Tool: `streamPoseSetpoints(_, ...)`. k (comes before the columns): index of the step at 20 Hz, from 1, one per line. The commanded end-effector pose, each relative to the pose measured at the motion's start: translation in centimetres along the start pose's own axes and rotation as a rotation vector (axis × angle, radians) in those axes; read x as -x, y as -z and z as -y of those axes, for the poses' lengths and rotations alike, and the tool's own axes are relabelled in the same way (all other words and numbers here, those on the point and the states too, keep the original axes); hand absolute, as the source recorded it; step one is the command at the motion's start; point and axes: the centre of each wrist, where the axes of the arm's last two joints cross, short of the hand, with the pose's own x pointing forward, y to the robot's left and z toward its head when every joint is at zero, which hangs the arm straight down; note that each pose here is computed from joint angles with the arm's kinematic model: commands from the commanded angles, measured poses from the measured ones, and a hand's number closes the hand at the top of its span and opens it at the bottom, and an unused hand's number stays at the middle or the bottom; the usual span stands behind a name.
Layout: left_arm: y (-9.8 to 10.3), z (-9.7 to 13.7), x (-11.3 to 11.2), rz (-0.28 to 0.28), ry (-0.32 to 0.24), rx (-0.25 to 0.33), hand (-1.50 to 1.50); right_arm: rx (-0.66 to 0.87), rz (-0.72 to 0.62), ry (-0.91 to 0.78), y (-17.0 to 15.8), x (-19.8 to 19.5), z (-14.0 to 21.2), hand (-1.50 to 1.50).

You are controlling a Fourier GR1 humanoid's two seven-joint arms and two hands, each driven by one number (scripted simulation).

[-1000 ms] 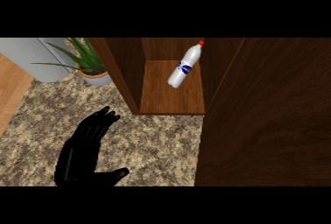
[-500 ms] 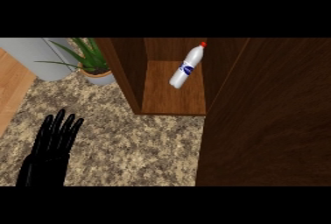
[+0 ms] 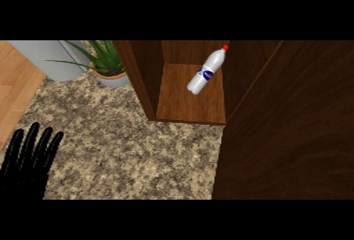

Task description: Pick up the bottled water, place it into the cabinet and close the cabinet

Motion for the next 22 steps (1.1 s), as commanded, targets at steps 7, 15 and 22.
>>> streamPoseSetpoints(7,-0.3,-1.9,-2.6,0.001,-0.014,0.075,-1.5,-0.198,0.084,0.052,3.0,-1.5,-2.1,1.5)
streamPoseSetpoints(15,-0.4,-2.5,-3.5,-0.02,-0.011,0.132,-1.5,-0.229,0.012,-0.015,3.5,-0.7,-1.1,1.5)
streamPoseSetpoints(22,0.2,-2.9,-4.1,-0.03,-0.007,0.158,-1.5,-0.333,-0.013,-0.186,3.8,-1.7,0.5,-1.5)
